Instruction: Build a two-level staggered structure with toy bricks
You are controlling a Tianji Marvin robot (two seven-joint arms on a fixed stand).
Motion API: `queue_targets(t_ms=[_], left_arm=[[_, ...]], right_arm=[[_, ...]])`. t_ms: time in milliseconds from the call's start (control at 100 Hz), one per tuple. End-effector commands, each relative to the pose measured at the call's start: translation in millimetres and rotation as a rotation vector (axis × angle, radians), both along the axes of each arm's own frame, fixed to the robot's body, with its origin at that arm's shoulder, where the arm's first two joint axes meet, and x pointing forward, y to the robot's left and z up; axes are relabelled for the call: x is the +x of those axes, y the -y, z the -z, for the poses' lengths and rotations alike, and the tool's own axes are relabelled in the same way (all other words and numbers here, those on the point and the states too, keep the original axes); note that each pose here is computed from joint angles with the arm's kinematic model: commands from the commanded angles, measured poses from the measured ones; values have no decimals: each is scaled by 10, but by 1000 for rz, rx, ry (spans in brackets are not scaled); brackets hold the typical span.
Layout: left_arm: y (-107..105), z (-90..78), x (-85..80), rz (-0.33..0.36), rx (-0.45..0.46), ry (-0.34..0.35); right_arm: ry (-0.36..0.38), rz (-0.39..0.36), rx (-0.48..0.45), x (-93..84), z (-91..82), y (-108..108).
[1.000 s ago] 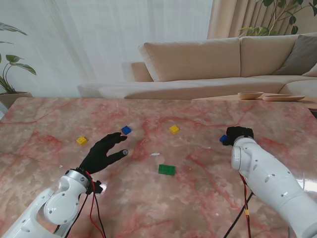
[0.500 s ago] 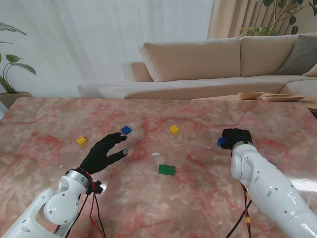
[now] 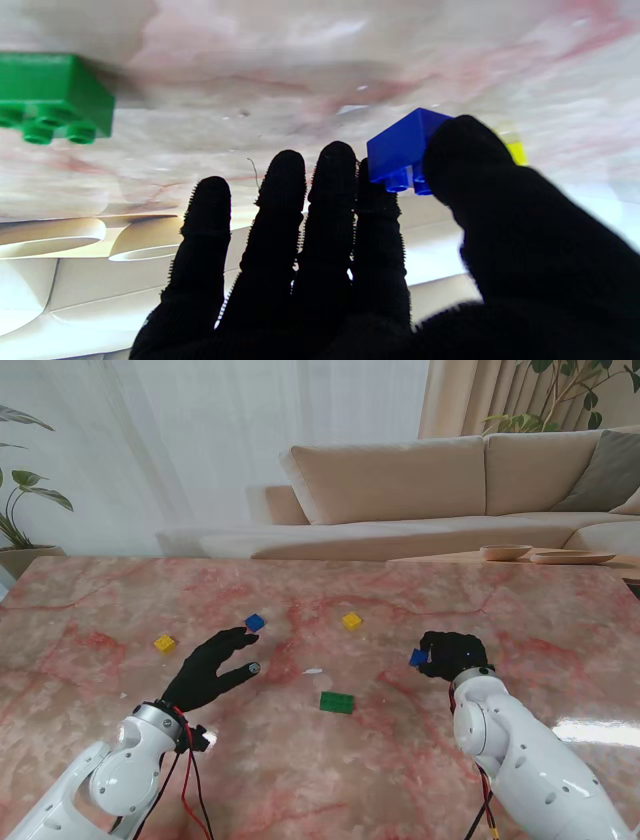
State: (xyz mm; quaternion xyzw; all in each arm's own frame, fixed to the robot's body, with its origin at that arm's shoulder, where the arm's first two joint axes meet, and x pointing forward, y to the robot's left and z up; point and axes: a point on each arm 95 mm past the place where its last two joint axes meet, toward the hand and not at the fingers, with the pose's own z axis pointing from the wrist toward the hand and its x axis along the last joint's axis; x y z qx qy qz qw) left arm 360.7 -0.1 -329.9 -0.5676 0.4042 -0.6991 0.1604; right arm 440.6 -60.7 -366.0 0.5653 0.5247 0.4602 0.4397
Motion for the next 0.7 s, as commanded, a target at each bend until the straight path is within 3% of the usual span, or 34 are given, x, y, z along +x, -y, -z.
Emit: queue_targets(t_ms=[0, 300, 690], left_arm=[[18, 26, -28, 3, -2, -3], [38, 17, -31, 6, -3, 11], [58, 8, -49, 15, -4, 23]], right_arm=[[-24, -36, 11, -149, 113, -141], [24, -168, 39, -459, 76, -421], [18, -253, 63, -691, 257, -696]])
